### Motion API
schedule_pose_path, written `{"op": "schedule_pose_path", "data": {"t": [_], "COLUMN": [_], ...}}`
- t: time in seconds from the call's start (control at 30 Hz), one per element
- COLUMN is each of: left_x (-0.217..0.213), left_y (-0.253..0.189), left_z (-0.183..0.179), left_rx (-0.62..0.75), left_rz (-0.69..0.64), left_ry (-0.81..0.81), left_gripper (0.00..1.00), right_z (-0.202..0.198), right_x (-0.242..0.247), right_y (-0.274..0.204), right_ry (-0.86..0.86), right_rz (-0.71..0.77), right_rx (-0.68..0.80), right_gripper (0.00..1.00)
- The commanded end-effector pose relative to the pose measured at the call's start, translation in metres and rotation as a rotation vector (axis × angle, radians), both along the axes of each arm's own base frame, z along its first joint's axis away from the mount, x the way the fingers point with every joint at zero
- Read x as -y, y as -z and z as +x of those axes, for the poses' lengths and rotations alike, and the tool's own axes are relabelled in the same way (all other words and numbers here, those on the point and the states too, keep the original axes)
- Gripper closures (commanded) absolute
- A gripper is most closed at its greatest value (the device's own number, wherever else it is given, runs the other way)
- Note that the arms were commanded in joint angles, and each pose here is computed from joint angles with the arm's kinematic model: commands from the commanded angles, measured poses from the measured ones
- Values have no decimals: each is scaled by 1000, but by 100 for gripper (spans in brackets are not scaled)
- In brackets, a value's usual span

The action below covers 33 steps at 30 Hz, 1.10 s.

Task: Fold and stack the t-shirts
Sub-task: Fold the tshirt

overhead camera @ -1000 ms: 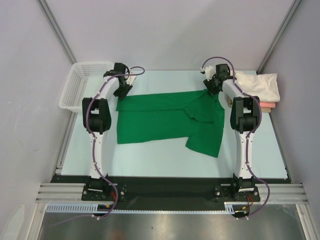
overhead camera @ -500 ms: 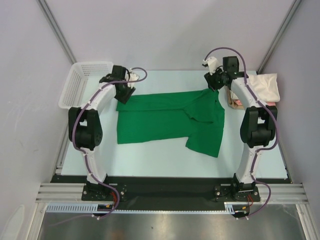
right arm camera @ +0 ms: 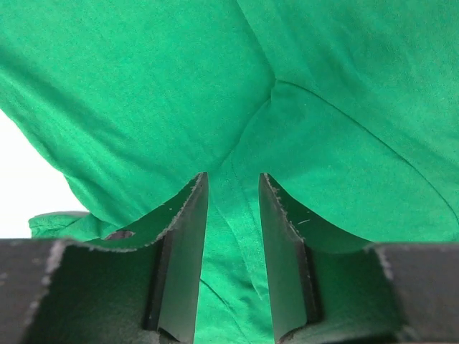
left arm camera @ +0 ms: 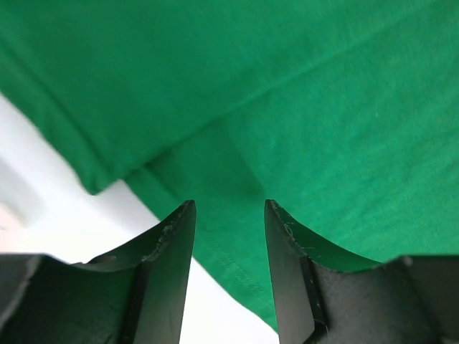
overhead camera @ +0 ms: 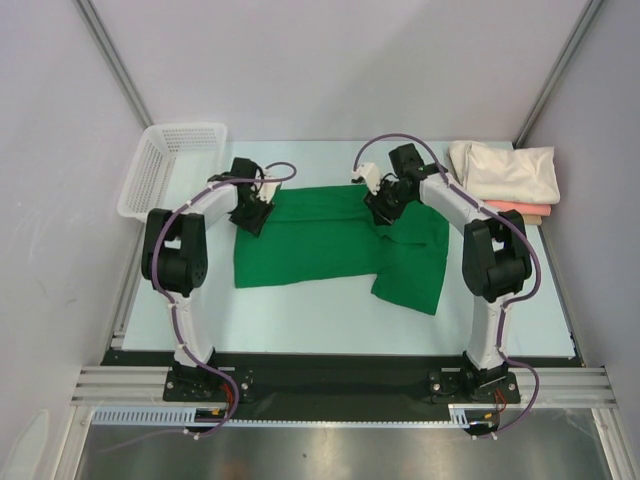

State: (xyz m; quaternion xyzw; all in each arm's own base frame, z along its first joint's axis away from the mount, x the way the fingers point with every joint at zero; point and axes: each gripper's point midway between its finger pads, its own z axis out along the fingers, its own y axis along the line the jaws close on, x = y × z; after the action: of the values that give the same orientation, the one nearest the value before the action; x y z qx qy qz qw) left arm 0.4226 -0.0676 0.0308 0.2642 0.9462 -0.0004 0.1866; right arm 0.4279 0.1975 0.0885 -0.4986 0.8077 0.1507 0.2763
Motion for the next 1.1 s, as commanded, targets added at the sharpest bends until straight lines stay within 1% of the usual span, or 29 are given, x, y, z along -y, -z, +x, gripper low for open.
{"op": "schedule_pose_path", "data": {"t": [0.0, 0.2, 0.27, 0.4, 0.5, 0.63, 0.67, 0.7, 0.77, 0.8, 0.83, 0.9, 0.93, 0.97, 1.0, 1.03, 1.07], "left_x": [12, 11, 11, 8, 8, 2, 0, -1, -1, 1, 2, 12, 15, 18, 28, 32, 35], "left_y": [-17, -30, -32, -45, -57, -71, -76, -81, -102, -107, -120, -127, -130, -127, -133, -132, -129], "left_z": [-3, -5, -5, 2, 7, 11, 12, 12, 10, 7, 4, -4, -7, -15, -17, -18, -26], "left_rx": [40, 73, 78, 109, 136, 170, 182, 195, 242, 253, 282, 286, 280, 242, 229, 205, 155], "left_rz": [-64, -70, -69, -56, -48, -17, -6, 0, -4, -14, -17, -59, -74, -90, -141, -157, -183], "left_ry": [-4, -6, -6, -7, -3, 1, 3, 6, 25, 43, 66, 107, 119, 117, 138, 137, 114], "left_gripper": [51, 52, 52, 52, 52, 52, 52, 52, 52, 51, 50, 44, 39, 31, 30, 28, 25], "right_z": [-1, -5, -9, -15, -17, -14, -12, -12, -16, -24, -28, -41, -58, -67, -74, -95, -105], "right_x": [7, 14, 14, 9, 7, 12, 15, 19, 31, 34, 40, 43, 48, 49, 52, 58, 62], "right_y": [6, 28, 41, 62, 68, 57, 49, 30, 12, -8, -14, -29, -36, -36, -35, -18, -23], "right_ry": [14, 31, 28, 22, 25, 30, 39, 48, 45, 32, 25, -44, -71, -99, -148, -179, -206], "right_rz": [-6, -25, -30, -44, -42, -58, -60, -50, -48, -42, -42, -31, -26, -4, -10, -18, -9], "right_rx": [-24, -52, -83, -130, -148, -124, -112, -89, -62, -18, 1, 65, 90, 101, 128, 98, 124], "right_gripper": [61, 61, 62, 63, 63, 64, 64, 64, 63, 63, 62, 60, 59, 58, 58, 57, 56]}}
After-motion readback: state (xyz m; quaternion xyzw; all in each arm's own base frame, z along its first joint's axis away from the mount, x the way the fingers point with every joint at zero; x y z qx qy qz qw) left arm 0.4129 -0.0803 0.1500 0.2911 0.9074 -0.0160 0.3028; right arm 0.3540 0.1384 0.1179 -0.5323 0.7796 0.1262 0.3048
